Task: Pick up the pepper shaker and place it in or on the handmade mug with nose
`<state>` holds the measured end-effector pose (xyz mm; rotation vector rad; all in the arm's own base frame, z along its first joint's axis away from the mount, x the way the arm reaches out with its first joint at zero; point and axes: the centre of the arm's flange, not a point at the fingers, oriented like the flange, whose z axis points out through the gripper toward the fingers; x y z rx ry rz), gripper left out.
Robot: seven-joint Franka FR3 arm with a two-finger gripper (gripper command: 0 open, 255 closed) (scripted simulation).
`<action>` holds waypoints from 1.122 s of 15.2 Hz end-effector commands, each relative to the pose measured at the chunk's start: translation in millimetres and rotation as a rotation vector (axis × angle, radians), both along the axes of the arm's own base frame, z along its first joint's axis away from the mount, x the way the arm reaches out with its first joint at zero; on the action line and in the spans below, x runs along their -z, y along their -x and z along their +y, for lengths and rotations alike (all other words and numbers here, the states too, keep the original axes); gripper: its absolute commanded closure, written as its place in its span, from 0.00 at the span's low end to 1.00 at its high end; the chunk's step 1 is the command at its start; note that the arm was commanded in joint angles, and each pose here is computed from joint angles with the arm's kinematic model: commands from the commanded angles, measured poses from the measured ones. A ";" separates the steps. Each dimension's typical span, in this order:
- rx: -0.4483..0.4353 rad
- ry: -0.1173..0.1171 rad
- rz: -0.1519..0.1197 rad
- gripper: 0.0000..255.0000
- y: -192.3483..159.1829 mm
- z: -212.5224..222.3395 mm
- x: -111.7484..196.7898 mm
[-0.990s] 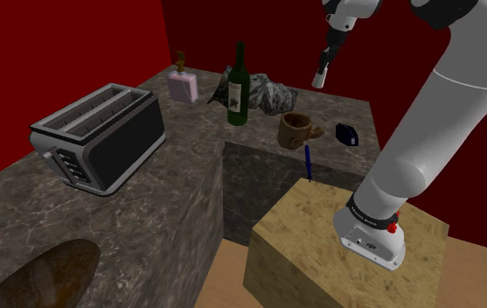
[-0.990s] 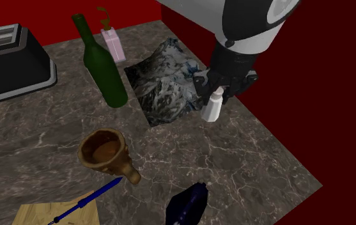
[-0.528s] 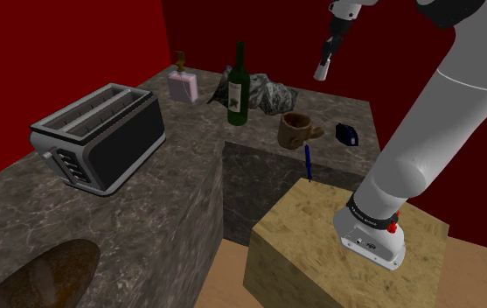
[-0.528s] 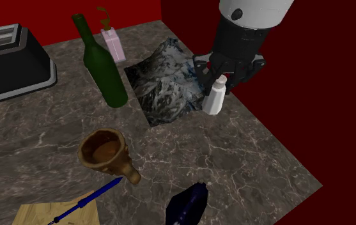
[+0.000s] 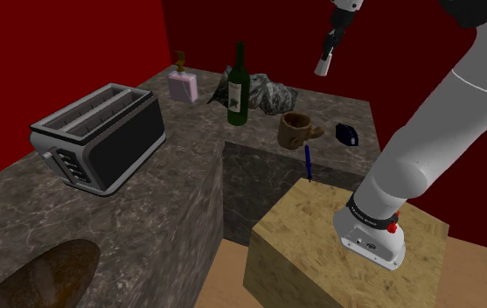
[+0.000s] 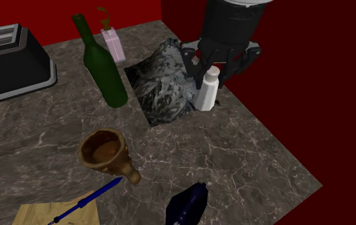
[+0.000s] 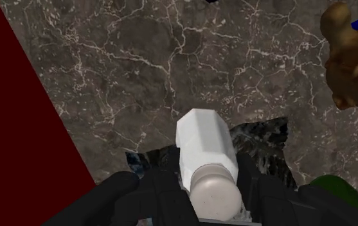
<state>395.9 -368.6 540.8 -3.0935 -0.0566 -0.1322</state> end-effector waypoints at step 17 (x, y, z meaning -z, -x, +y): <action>0.001 0.002 0.000 1.00 74.3 224.6 -19.9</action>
